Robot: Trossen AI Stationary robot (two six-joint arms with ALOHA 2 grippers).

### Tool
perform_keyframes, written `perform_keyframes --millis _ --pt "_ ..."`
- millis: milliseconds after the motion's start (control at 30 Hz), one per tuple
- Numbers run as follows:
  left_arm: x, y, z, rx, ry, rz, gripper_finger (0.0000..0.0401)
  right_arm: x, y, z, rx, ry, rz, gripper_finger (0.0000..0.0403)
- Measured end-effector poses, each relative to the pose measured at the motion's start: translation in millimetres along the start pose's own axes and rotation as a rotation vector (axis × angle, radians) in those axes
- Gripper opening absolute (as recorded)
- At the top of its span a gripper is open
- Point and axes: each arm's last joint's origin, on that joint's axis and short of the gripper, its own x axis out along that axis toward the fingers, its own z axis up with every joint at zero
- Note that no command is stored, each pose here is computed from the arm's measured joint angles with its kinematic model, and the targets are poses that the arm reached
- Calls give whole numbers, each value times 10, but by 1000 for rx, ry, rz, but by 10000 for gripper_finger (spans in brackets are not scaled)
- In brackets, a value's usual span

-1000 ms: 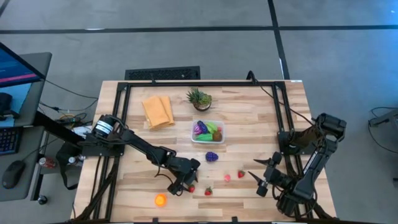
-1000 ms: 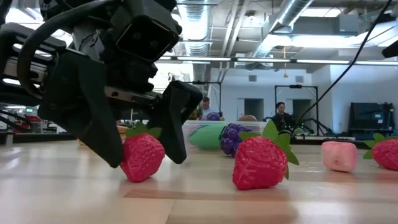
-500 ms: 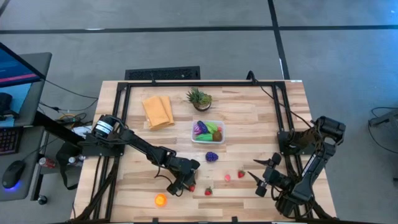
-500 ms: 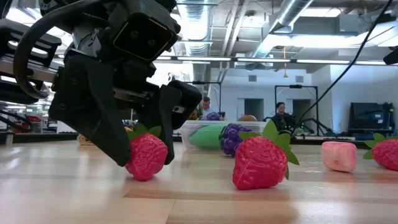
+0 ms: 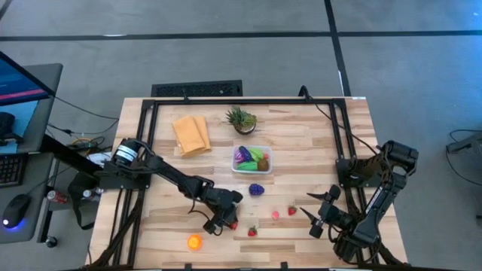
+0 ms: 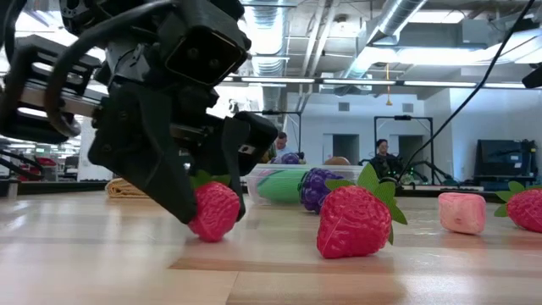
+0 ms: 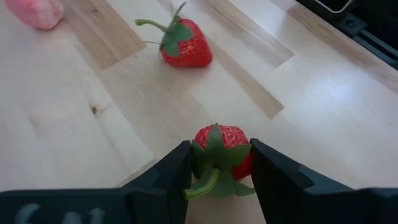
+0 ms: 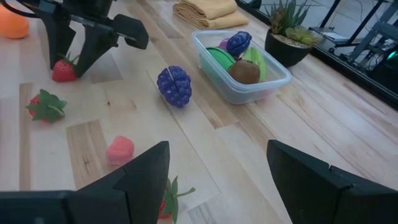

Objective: Pick and placing Produce into tupperware
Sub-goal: Put the bottom left red strawberry into the transparent container

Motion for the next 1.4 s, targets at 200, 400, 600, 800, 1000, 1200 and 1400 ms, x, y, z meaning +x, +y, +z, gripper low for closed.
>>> perform_keyframes --millis 200,400,600,800,1000,1200,1400 --pt "-58 74 17 -9 -12 27 139 -3 1 -2 0 0 1 265" --pt "-295 164 166 20 -48 114 139 -3 0 -8 1 22 -2 265" --pt "-659 290 292 43 -6 362 139 -10 1 -12 0 22 1 265" --pt "-986 513 288 19 48 562 139 -43 8 -30 8 20 18 265" --pt "-1173 805 129 -58 105 640 139 -78 14 -49 18 17 35 265" --pt "-1305 995 10 -111 132 684 139 -77 20 -49 25 18 38 265" --pt "-1358 1079 -84 -148 150 651 139 -78 20 -50 25 18 39 265"
